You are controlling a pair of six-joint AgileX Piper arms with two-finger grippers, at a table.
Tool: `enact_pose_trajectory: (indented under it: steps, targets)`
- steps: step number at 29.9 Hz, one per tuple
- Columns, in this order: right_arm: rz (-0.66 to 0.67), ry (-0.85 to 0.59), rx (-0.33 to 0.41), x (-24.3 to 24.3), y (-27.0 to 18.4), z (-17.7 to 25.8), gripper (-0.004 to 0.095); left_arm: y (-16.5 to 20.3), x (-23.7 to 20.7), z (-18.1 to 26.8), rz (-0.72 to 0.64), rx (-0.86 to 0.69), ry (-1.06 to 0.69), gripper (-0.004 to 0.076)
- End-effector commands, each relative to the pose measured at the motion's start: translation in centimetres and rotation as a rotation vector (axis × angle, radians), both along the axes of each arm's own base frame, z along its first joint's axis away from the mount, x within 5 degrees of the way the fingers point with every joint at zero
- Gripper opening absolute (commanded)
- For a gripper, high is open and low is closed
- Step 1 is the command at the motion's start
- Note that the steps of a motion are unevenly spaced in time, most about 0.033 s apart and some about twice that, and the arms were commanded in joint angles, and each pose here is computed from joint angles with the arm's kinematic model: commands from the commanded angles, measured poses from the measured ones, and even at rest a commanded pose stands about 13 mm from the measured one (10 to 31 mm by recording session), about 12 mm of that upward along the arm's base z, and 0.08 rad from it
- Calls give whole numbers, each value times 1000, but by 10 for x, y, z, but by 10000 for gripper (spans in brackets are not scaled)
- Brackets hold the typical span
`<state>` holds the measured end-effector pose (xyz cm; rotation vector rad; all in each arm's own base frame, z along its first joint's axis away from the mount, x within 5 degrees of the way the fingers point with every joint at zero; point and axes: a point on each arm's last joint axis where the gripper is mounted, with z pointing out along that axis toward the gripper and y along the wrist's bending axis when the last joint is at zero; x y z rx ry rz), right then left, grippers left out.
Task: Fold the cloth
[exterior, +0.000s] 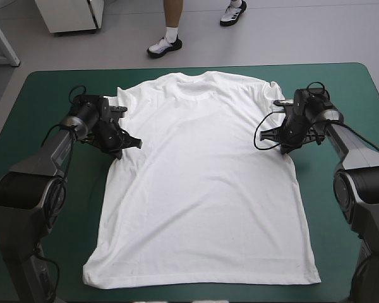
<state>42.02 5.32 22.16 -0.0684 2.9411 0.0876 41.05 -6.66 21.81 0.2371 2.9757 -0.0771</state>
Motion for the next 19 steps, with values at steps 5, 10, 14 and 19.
enact_pose_trajectory:
  steps: [5,10,14,19]
  targets:
    - [19,-202,20,-29,-3,88,-17,-1,-14,77,6,-31,-196,-22]
    - [21,-326,5,-50,-8,132,-17,6,-38,126,0,-7,-300,-22]
    - [21,-432,-3,-67,-12,171,-17,11,-62,170,2,-17,-426,-22]
    - [17,-579,13,-87,-14,227,-17,16,-89,222,-18,-19,-588,-22]
